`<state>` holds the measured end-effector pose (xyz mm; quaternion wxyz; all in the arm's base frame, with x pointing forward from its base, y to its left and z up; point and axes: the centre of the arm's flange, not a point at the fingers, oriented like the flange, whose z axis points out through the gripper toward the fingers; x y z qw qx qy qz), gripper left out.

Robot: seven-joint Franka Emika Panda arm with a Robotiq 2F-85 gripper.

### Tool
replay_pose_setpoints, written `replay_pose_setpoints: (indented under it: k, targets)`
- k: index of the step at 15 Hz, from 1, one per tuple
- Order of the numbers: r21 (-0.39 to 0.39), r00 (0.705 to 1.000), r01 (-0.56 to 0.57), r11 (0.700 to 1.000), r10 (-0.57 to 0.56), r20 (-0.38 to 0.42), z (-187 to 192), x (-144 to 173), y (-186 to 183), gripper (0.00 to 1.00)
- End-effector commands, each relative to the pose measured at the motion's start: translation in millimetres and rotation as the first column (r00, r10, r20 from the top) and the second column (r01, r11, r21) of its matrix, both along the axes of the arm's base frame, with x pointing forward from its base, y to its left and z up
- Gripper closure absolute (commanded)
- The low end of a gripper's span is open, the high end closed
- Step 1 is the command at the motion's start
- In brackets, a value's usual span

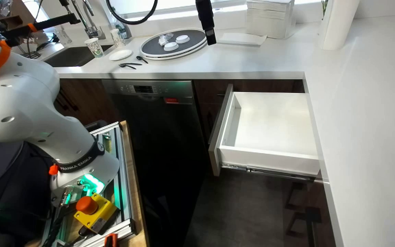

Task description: Pull open the drawer

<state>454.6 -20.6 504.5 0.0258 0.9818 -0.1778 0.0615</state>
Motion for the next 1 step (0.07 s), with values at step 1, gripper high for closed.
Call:
replay_pose_setpoints:
  k: [1]
  targets:
    - [0.000,1.000,0.000,1.000,0.000,0.000,0.0,0.0,0.0,0.00]
